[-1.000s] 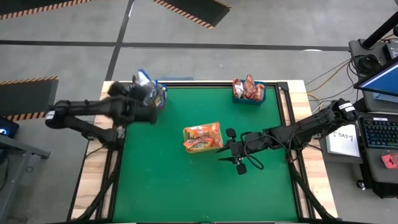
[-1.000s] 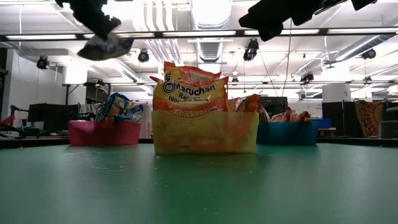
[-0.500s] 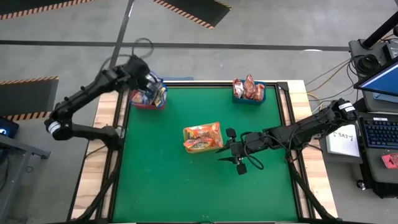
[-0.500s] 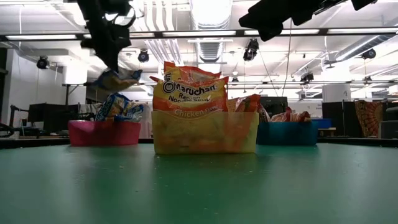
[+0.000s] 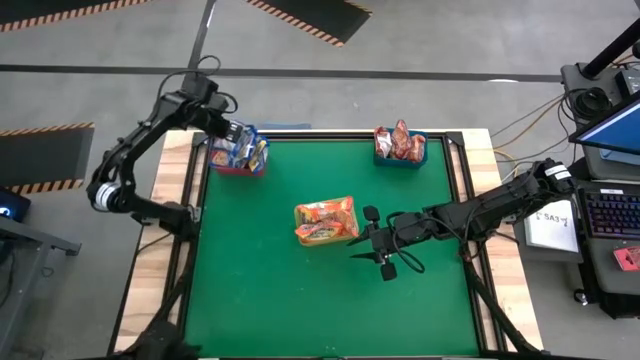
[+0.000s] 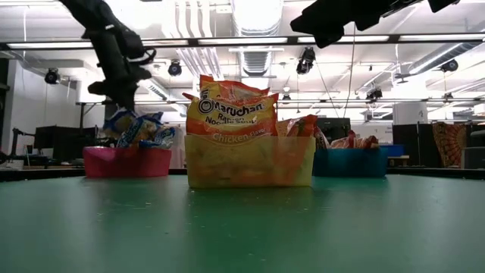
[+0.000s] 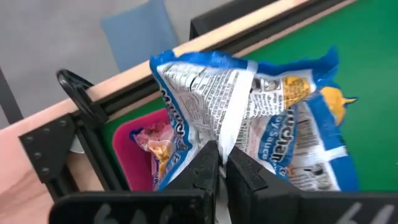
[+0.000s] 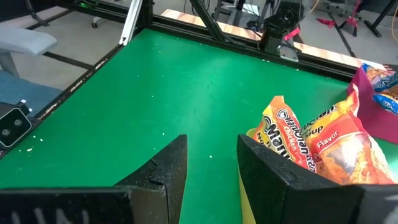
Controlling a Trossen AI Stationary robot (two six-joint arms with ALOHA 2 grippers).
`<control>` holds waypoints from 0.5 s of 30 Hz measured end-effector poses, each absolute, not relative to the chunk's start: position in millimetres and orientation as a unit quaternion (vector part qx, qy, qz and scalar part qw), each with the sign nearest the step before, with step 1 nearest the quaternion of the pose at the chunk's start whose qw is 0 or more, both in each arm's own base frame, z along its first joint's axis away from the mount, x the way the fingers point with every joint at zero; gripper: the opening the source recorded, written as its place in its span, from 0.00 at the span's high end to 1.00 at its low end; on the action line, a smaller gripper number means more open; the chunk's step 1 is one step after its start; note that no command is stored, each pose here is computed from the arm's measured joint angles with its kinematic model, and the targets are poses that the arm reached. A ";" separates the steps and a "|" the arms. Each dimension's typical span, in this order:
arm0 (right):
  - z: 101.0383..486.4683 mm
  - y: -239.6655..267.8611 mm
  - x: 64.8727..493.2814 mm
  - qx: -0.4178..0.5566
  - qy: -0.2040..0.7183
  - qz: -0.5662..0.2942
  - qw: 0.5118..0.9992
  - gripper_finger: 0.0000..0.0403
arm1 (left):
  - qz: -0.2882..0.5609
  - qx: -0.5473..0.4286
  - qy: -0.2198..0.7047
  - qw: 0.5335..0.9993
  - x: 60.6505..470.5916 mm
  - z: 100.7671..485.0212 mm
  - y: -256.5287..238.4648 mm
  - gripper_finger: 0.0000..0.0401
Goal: Sort Maruchan noodles
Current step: Put the blue noodle pack into the red bin
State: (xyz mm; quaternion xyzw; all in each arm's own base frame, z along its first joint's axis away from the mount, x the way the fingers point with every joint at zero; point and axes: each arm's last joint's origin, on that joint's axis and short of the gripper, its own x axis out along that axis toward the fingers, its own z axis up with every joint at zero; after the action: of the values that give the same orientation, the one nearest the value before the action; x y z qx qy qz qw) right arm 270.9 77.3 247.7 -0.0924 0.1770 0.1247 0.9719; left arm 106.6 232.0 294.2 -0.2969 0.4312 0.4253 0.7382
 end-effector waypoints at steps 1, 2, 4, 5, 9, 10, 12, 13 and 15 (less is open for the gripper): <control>247.8 77.3 270.8 -0.094 0.177 0.125 0.972 0.68 | 0.423 -0.300 0.436 0.735 107.7 291.1 234.2 1.00; 247.8 77.3 270.8 -0.094 0.177 0.125 0.972 0.68 | 0.422 -0.303 0.440 0.733 108.6 288.3 236.2 1.00; 247.9 77.3 270.8 -0.094 0.176 0.125 0.972 0.68 | 0.419 -0.307 0.446 0.729 109.9 284.2 238.6 1.00; 247.9 77.3 270.8 -0.095 0.176 0.125 0.972 0.68 | 0.418 -0.309 0.449 0.727 110.0 283.2 238.8 1.00; 247.9 77.2 270.8 -0.096 0.176 0.125 0.972 0.68 | 0.407 -0.324 0.471 0.712 108.6 280.6 233.7 1.00; 247.9 77.2 270.8 -0.097 0.176 0.125 0.972 0.68 | 0.402 -0.327 0.475 0.711 107.9 281.2 231.3 1.00; 248.2 77.2 270.7 -0.101 0.175 0.126 0.971 0.68 | 0.399 -0.327 0.471 0.715 107.9 284.3 227.8 1.00; 248.5 77.0 270.8 -0.102 0.173 0.125 0.972 0.68 | 0.401 -0.329 0.468 0.716 108.0 285.4 226.6 1.00; 248.6 76.5 271.0 -0.104 0.173 0.124 0.972 0.68 | 0.401 -0.329 0.468 0.716 108.0 284.5 226.0 1.00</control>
State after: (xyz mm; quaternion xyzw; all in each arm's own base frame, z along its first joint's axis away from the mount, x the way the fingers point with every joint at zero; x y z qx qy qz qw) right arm 271.0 76.5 248.6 -0.1035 0.1726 0.1242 0.9716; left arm 108.0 226.0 284.5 -0.3290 0.4676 0.4007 0.7159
